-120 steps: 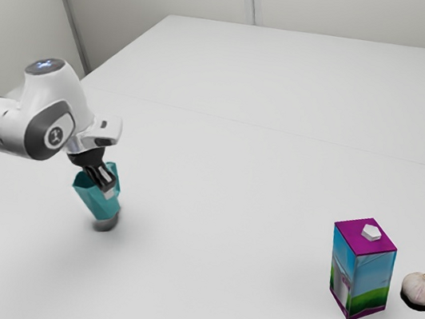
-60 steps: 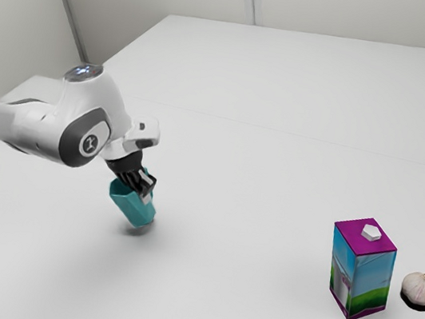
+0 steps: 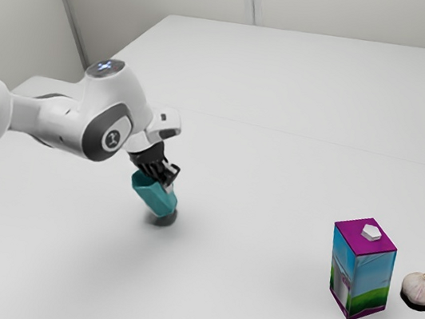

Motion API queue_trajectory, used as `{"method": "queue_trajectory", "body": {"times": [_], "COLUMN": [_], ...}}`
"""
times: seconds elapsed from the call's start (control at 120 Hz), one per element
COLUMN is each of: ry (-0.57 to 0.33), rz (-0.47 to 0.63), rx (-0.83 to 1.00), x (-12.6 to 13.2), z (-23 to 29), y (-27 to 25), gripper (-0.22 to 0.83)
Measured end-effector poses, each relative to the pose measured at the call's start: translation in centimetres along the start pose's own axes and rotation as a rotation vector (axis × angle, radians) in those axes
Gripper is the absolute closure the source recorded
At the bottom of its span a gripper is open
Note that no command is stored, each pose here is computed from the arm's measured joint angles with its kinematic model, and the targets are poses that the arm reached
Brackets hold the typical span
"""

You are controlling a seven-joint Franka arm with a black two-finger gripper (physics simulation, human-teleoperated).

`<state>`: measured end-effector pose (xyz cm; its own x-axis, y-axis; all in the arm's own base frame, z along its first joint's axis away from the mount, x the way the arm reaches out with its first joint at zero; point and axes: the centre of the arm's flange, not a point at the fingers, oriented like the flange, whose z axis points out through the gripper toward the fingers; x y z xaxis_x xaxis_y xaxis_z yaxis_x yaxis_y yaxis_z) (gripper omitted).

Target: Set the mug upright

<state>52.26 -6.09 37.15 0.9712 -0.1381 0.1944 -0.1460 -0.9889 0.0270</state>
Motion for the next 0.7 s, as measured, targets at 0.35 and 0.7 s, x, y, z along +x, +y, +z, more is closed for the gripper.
{"method": "queue_trajectory", "body": {"times": [0.35, 0.7], "ry": [-0.048, -0.087], "rz": [0.035, -0.019], "rx": [0.113, 0.125], "x": [0.5, 0.2], "z": [0.5, 2.1], "y": [-0.2, 0.0], "gripper": [0.78, 0.78]}}
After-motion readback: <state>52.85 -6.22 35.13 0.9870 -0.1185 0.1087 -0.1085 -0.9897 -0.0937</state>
